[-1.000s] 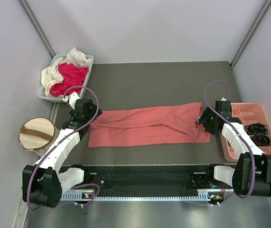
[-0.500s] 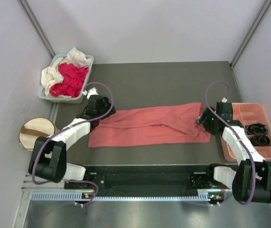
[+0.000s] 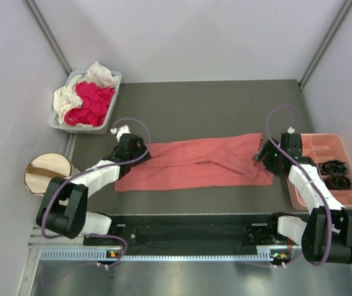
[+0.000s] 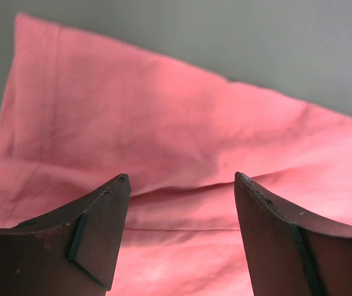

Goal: Fold and stack the t-shirts
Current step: Fold the other side of the tshirt into a rectangle

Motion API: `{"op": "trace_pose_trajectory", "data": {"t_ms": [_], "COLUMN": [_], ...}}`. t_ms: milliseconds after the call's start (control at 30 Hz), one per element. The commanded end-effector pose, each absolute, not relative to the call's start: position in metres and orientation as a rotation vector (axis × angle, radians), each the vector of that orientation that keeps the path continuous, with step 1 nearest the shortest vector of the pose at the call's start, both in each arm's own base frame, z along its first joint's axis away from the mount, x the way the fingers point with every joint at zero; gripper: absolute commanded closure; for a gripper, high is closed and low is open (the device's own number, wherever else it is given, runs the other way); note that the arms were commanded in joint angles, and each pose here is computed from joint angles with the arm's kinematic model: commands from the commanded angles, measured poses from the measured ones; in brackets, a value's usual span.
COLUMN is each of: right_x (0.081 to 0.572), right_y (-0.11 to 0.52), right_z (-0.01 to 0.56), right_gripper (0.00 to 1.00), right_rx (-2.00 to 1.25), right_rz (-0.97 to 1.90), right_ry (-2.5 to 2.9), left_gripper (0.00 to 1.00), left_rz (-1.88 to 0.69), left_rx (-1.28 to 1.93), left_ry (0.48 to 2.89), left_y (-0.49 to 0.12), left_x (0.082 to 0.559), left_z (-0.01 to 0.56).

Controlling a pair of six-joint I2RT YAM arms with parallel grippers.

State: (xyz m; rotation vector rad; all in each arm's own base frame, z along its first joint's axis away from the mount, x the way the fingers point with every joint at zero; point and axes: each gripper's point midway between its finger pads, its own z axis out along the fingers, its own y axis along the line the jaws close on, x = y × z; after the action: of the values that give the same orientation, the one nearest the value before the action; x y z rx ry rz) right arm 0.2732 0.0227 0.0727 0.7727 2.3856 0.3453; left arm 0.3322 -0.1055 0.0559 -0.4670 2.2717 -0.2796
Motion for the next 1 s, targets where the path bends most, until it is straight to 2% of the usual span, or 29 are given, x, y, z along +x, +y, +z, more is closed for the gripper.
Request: {"op": "trace_pose_trajectory", "data": {"t_ms": [0,367,667,800,967], "right_x": [0.282,0.282,0.286,0.286,0.29], "right_y": [0.02,0.022,0.025,0.026,0.024], "right_z": [0.078,0.07,0.072,0.073,0.078], "right_gripper": [0.33,0.33,0.34,0.33,0.34], "right_rx": [0.767,0.779,0.775,0.769,0.76], "right_rz": [0.362,0.373,0.4,0.404,0.383], "right_ry": [2.342,2.357,2.356,2.362,2.357], "left_gripper": [0.27,0.27,0.27,0.27,0.27], "left_rz": [-0.245,-0.286,-0.271,-0.297,-0.321], "left_rx": [-0.477,-0.529,-0.559,-0.564,-0.55], "left_ry": [2.251,2.25,2.297,2.285,2.172], "left_y": [-0.097,-0.091,-0.081,-0.081,-0.08], "left_x": [0.326,0.29,0.256,0.25,0.266], "left_z": [0.06,0.071,0.059,0.065,0.1]}}
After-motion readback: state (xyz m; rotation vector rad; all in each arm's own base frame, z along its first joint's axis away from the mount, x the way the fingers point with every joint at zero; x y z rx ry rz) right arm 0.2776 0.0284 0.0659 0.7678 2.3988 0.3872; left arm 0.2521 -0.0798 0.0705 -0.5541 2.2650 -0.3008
